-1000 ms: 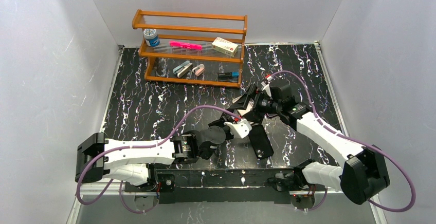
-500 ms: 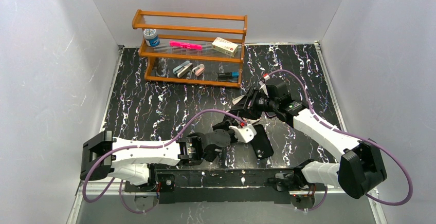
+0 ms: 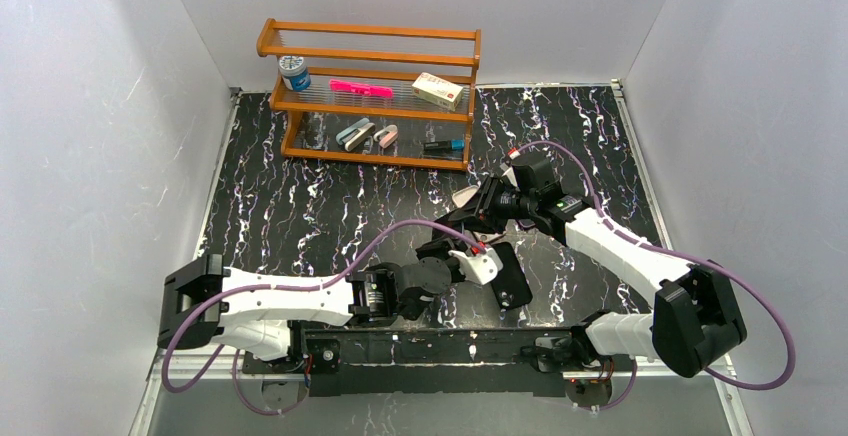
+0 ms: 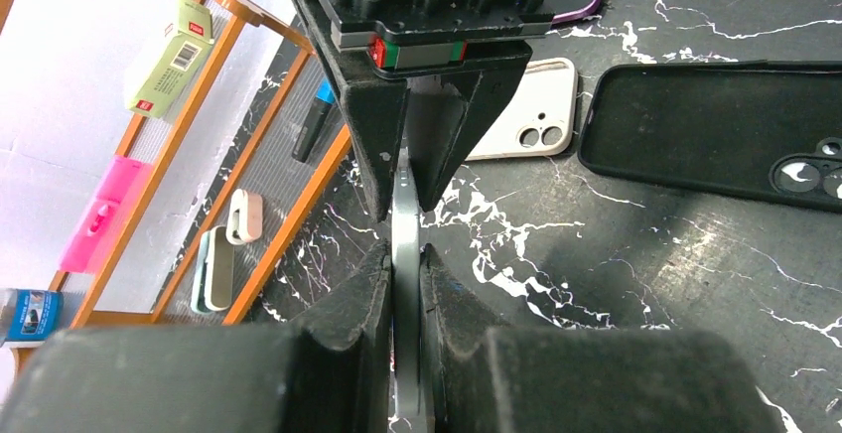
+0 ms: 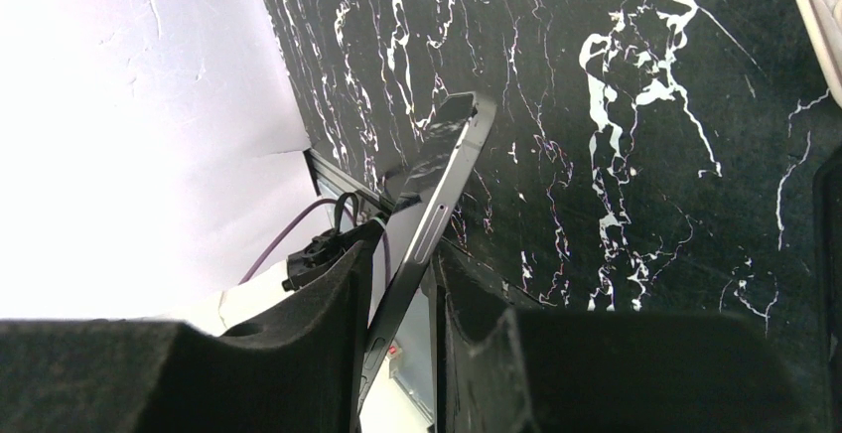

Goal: Take the phone out of the phone case
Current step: Place the phone at the center of the board.

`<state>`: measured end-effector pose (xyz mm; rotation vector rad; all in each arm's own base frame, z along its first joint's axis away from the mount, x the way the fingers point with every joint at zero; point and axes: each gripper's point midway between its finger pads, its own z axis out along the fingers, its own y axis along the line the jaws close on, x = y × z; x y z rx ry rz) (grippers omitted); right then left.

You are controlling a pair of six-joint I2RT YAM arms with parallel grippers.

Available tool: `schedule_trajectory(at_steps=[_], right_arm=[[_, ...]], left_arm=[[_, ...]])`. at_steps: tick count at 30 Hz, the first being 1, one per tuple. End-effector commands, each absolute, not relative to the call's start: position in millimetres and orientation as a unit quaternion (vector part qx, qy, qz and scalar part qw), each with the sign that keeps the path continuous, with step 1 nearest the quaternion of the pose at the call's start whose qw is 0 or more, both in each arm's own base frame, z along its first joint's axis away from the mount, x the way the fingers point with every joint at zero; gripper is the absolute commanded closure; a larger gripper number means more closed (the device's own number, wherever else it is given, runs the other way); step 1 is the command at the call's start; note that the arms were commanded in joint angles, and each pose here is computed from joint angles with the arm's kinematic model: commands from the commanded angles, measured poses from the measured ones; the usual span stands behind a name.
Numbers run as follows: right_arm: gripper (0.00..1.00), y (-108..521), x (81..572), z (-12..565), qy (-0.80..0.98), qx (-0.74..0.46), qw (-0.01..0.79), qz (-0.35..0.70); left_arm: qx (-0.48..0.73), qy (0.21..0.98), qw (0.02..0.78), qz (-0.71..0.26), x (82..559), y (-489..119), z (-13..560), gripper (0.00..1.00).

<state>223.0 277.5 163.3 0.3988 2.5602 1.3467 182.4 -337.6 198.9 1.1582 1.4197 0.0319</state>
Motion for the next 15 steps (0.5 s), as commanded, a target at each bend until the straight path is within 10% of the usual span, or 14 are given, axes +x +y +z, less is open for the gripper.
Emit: schedule_trajectory(at_steps=[1,5,15], right_arm=[[0.78,287.4,232.1,189.7,0.857,0.107,0.136,0.485],[0.98,287.8,236.5,196.3,0.856,0.092,0.152,0.485],[0.99,293.3,239.9,208.4,0.853,0.042,0.153,0.497]], left_arm=[[0.478,0.6,0.641,-0.033,171.2,-356.6,224.2,1.0],[0.481,0.606,0.632,-0.044,166.1,-360.2,217.2,1.0],[0.489,0.624,0.602,-0.091,152.9,-375.7,195.5,0.91]])
